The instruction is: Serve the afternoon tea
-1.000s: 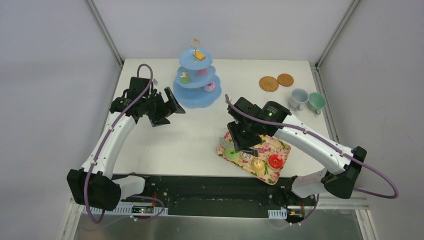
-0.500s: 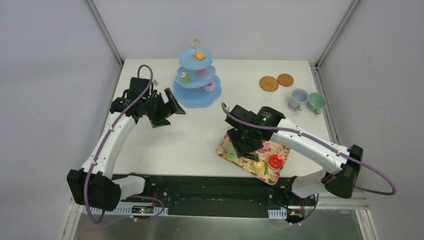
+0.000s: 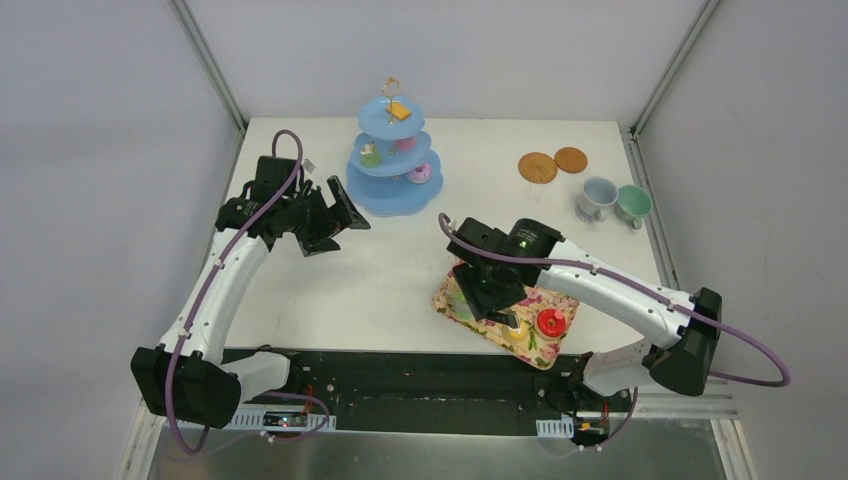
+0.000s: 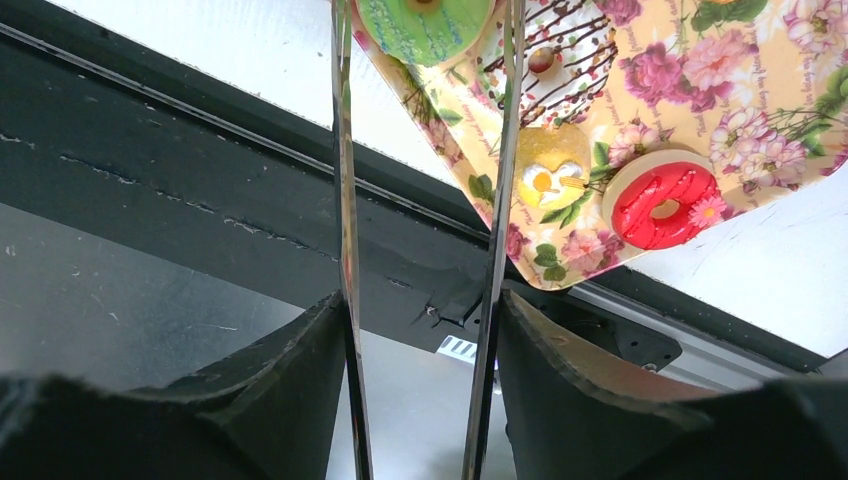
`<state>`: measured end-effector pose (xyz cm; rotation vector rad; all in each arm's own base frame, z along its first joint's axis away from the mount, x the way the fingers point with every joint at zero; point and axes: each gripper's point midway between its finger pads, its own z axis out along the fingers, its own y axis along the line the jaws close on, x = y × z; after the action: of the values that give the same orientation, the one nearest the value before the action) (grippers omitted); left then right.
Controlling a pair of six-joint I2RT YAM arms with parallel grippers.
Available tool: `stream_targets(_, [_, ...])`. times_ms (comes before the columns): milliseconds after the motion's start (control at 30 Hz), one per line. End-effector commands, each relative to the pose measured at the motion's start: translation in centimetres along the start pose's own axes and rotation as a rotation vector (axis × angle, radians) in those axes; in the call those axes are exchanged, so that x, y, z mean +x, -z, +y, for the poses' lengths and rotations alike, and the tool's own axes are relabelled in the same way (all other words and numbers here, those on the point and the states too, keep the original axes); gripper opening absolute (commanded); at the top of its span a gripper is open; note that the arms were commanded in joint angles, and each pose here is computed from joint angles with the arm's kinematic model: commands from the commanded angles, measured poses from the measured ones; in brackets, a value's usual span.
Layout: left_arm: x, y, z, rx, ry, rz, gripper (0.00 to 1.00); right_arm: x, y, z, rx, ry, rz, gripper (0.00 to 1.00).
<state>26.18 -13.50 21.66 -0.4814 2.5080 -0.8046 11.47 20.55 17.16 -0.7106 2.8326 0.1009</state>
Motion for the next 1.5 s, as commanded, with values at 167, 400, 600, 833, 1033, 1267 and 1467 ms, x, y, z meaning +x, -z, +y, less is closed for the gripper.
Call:
stream_targets(167, [0.2, 0.6, -0.2, 0.011, 0.013, -0.015, 0.91, 0.2, -0.6, 0.0, 0.021, 0.022, 0.012, 0.57])
stream_targets(400, [0.1, 0.5, -0.2, 0.011, 0.015, -0.017, 0.91, 0.4, -1.3, 0.3, 0.017, 0.034, 0.031, 0.57])
stream_targets(600, [0.1, 0.4, -0.2, 0.01, 0.018, -0.019, 0.91, 0.7, -1.6, 0.4, 0.022, 0.049, 0.05, 0.57])
stream_targets(833, [0.0, 0.3, -0.3, 0.014, 0.019, -0.021, 0.91, 0.8, -1.7, 0.6, 0.014, 0.054, 0.056, 0.55])
stream_targets(1033, [-0.1, 0.2, -0.3, 0.012, 0.017, -0.02, 0.91, 0.2, -1.1, 0.4, 0.026, 0.035, 0.031, 0.46])
stream_targets(1267, [0.0, 0.1, -0.2, 0.012, 0.017, -0.016, 0.91, -1.7, 0.9, -0.3, 0.045, -0.004, -0.103, 0.4])
stream_targets(1467, [-0.1, 0.4, -0.2, 0.008, 0.002, -0.022, 0.91, -7.9, 1.4, -0.3, 0.027, -0.048, -0.374, 0.35])
